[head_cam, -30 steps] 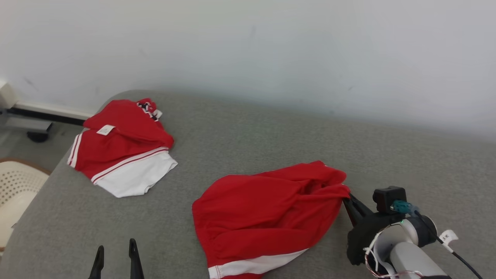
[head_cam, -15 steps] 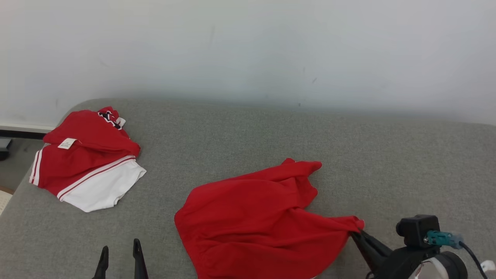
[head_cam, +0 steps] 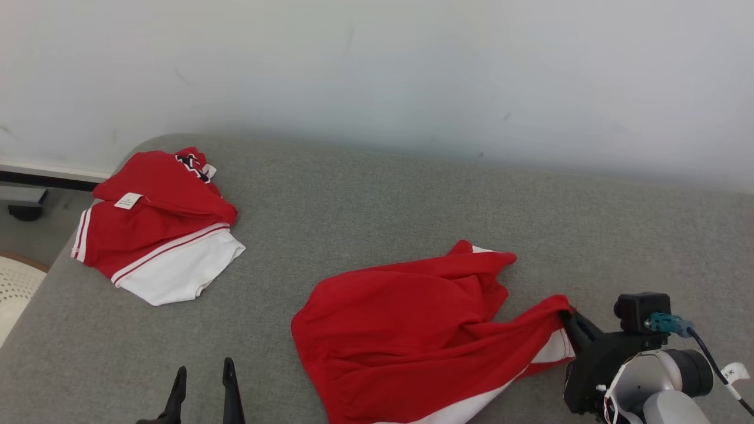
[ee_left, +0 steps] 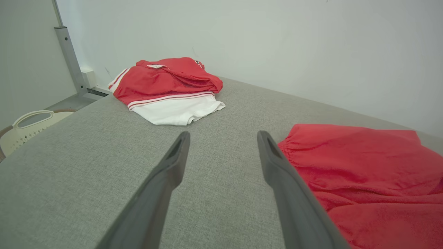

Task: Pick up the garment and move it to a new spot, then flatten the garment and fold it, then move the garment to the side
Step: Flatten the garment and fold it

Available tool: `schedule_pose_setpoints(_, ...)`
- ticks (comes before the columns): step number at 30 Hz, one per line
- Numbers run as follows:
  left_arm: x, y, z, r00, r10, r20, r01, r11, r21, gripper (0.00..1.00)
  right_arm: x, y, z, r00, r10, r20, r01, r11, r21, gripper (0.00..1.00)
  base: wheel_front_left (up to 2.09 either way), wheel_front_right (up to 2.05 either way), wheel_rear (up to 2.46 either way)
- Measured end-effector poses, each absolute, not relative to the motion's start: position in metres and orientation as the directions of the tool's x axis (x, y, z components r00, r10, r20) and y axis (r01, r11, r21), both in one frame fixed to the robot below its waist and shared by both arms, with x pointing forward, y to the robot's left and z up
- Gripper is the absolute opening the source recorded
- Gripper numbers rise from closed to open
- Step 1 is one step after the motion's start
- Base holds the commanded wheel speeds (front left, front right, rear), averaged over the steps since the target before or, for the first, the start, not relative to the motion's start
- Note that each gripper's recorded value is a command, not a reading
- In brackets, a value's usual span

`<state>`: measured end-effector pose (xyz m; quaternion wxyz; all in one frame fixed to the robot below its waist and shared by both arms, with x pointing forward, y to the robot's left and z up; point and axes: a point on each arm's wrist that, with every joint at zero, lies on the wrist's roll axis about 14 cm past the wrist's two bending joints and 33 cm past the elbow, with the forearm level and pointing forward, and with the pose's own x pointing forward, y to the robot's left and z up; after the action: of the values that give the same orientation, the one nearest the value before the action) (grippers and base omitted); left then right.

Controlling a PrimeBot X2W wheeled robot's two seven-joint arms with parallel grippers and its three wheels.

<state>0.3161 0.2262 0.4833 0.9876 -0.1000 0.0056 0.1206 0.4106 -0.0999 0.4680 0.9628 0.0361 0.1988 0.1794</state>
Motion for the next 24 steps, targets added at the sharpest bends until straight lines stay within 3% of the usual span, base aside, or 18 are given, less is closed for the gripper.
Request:
schedule_pose_setpoints(1,0.315,0.227,0.483,0.971,0.236,-0.035,-0.238,0.951,-0.197,1.0,0.416,-0.1,0.466,0.861,0.354,-0.366,-0.338,0.935,0.11,0.05,0.0,0.0,0.0)
schedule_pose_setpoints(2,0.313,0.227,0.483,0.97,0.241,-0.036,-0.244,0.949,-0.199,1.0,0.422,-0.098,0.469,0.871,0.353,-0.341,-0.335,0.935,0.111,0.43,0.0,0.0,0.0)
schedule_pose_setpoints(3,0.312,0.228,0.483,0.968,0.247,-0.035,-0.249,0.947,-0.201,1.0,0.427,-0.096,0.468,0.876,0.353,-0.33,-0.334,0.936,0.114,1.0,0.0,0.0,0.0)
schedule_pose_setpoints(10,0.308,0.232,0.482,0.966,0.256,-0.037,-0.258,0.945,-0.203,1.0,0.441,-0.085,0.475,0.903,0.36,-0.234,-0.349,0.933,0.089,1.0,0.0,0.0,0.0)
schedule_pose_setpoints(16,0.316,0.224,0.484,0.974,0.225,-0.028,-0.226,0.953,-0.201,1.0,0.442,-0.106,0.494,0.943,0.317,-0.104,-0.309,0.947,0.09,1.0,0.0,0.0,0.0)
schedule_pose_setpoints(24,0.328,0.212,0.488,0.982,0.186,-0.018,-0.186,0.963,-0.195,1.0,0.419,-0.142,0.502,0.973,0.231,0.008,-0.23,0.967,0.109,1.0,0.0,0.0,0.0)
